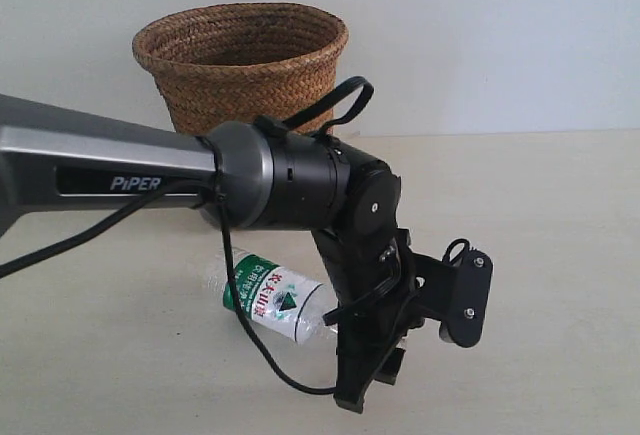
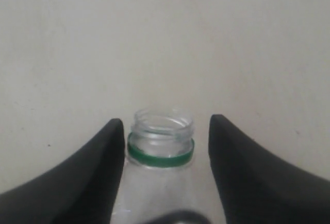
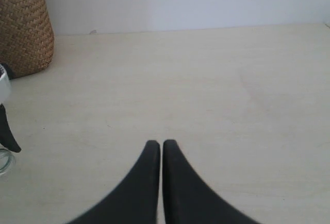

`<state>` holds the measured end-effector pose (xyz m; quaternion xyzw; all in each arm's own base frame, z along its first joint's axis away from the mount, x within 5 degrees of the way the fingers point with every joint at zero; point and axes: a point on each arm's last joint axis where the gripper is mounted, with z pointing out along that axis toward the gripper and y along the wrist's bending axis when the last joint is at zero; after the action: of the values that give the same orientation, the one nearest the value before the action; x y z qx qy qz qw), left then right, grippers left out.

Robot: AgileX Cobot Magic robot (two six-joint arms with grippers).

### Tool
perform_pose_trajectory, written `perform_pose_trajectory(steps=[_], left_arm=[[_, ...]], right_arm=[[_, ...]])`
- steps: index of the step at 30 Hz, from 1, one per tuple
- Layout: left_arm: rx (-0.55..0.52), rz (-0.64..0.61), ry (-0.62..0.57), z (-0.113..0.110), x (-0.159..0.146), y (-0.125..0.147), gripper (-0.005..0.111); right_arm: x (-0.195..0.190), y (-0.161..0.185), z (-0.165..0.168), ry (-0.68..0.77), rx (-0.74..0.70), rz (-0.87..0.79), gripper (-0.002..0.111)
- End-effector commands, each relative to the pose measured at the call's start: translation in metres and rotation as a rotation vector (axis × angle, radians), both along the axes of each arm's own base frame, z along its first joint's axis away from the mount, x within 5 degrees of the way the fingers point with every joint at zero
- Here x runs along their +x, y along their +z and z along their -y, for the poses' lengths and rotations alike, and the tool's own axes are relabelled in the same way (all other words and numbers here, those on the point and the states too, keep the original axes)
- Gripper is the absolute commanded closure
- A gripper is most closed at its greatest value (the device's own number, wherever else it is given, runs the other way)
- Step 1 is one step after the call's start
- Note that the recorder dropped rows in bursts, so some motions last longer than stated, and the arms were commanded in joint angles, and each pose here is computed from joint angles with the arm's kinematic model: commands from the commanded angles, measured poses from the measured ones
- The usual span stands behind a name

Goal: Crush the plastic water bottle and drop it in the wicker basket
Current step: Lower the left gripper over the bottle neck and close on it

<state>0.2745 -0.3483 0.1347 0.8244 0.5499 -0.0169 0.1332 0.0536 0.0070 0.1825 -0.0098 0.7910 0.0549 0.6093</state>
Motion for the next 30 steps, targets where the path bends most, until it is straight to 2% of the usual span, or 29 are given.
perform_pose_trajectory(steps=[1,6,15,19,22,23,27,30], left_arm=[[-0.011,-0.001,0.012,0.004,0.000,-0.008,0.061],[-0.040,0.029,0.013,0.007,0.003,-0.008,0.064],[-0.024,0.038,0.000,0.005,0.003,-0.005,0.072],[-0.013,0.029,-0.001,0.004,0.002,-0.005,0.086],[-0.013,0.029,-0.001,0.004,0.002,-0.003,0.102],[-0.017,0.031,0.001,0.004,0.002,-0.002,0.103],[-0.062,0.040,0.070,0.005,0.003,0.008,0.103],[-0.176,0.042,0.177,0.009,0.004,0.029,0.103]], right_arm=[[0.000,0.001,0.000,-0.002,0.000,0.009,0.108],[0.000,0.001,0.000,-0.002,0.000,0.009,0.108],[0.000,0.001,0.000,-0.002,0.000,0.009,0.108],[0.000,0.001,0.000,-0.002,0.000,0.009,0.108],[0.000,0.001,0.000,-0.002,0.000,0.009,0.108],[0.000,0.001,0.000,-0.002,0.000,0.009,0.108],[0.000,0.001,0.000,-0.002,0.000,0.009,0.108],[0.000,0.001,0.000,-0.001,-0.002,0.010,0.108]])
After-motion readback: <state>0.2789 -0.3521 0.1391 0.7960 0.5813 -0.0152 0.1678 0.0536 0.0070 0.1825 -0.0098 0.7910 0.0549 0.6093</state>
